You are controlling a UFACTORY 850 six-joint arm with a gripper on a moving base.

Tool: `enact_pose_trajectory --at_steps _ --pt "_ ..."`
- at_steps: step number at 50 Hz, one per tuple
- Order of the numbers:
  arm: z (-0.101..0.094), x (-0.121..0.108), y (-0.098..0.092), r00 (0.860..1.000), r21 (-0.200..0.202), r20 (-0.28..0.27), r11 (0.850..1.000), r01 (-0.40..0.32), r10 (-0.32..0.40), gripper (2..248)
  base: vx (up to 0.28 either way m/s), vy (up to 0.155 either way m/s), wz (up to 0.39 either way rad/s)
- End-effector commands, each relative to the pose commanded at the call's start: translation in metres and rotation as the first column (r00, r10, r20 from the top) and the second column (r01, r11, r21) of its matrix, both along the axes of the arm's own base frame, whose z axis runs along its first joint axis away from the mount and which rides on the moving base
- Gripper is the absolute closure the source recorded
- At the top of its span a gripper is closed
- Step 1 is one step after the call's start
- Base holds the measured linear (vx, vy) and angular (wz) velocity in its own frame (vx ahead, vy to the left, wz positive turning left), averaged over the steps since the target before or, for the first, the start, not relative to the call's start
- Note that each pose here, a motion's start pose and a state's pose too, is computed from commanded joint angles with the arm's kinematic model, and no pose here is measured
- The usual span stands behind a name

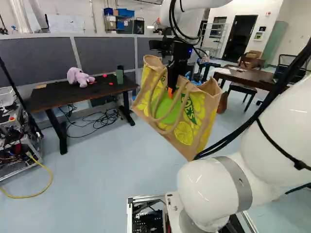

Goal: Pick up the bag on the ground and place it on the table

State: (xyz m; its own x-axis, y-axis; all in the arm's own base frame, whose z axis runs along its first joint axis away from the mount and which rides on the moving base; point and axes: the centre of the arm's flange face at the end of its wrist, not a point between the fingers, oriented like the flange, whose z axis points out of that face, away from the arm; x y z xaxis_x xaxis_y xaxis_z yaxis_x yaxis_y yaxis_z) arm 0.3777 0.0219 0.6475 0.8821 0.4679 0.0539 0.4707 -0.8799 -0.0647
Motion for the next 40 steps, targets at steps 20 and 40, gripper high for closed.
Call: enact_pose_trajectory --at_steps 20,40 --pt "0.0 0.0 0.0 1.0 0.0 0.0 1.0 0.0 0.0 229 0.133 0.032 0.143" --pt "0.0 0.0 0.0 1.0 0.0 0.0 1.0 0.0 0.0 229 0.145 0.035 0.156"
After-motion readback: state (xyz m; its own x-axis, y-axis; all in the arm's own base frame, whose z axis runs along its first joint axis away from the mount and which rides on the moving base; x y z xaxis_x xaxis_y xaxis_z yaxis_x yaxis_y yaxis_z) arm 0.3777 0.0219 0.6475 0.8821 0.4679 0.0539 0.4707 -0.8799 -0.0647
